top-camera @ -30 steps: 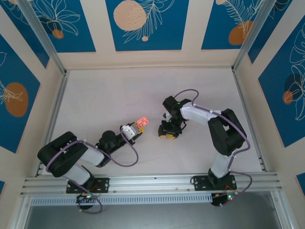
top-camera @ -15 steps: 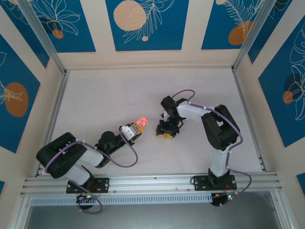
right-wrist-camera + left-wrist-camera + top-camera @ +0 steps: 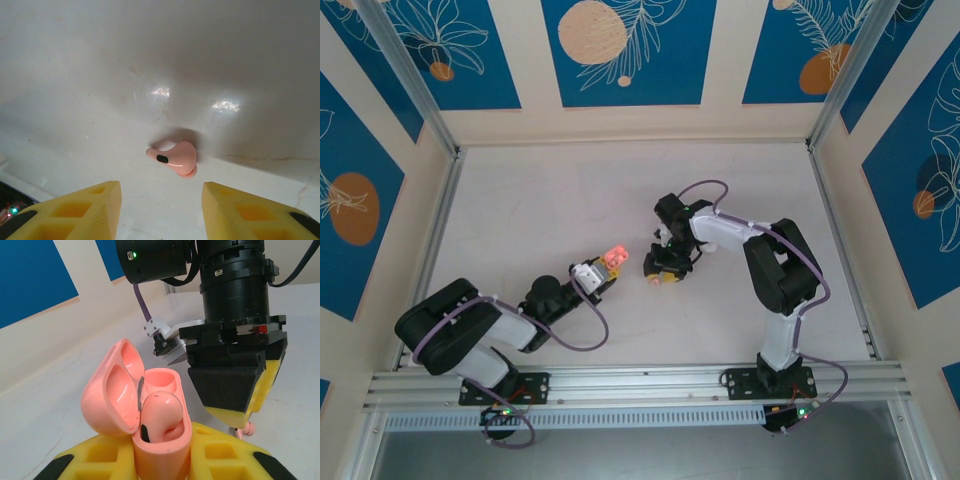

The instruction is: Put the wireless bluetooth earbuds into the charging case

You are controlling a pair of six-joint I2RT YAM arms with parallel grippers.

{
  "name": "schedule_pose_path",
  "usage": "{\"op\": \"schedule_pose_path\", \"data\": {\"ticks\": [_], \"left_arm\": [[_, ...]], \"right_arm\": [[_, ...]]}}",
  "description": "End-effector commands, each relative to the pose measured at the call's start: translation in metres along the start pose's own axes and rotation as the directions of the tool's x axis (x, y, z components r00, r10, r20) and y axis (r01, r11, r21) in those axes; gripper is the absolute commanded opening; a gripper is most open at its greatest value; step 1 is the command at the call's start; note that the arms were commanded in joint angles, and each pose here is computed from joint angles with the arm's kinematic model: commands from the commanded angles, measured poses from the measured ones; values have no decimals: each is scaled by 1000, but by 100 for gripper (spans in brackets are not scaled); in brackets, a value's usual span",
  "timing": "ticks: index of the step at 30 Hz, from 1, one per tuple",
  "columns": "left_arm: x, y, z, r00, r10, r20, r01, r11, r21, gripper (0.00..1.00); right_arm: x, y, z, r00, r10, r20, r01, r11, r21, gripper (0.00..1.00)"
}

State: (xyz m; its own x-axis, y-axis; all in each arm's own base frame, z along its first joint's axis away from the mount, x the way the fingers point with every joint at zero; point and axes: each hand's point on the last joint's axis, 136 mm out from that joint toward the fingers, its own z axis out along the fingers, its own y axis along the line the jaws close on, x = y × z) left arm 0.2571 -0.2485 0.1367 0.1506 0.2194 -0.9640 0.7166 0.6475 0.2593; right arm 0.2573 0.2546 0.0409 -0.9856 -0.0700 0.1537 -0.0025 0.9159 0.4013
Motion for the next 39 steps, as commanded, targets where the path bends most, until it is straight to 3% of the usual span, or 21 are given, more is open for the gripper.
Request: {"op": "schedule_pose_path", "data": {"ticks": [1,9,20,32,39], "left_arm": [[-12,2,-6,999,14,45,-13,1000,-19,22],[-11,2,-9,999,17,44,-16,1000,-25,22],[-12,5,-12,999,25,41,-23,999,-43,22],[-13,8,-13,999,37,34,-35,998,-53,22],[-12,10,-13,999,38,23,-37,997,-63,22]], "right_arm": [[22,7,1,998,46,-51,-46,999,-10,47],[28,3,19,996,69,-56,-68,998,5,46],[-14,5,8,997,35,74,-32,999,-37,45],[-37,26,-2,993,-30,115,43,992,-120,45],[-26,12,-15,992,37,121,-33,999,-37,46]]}}
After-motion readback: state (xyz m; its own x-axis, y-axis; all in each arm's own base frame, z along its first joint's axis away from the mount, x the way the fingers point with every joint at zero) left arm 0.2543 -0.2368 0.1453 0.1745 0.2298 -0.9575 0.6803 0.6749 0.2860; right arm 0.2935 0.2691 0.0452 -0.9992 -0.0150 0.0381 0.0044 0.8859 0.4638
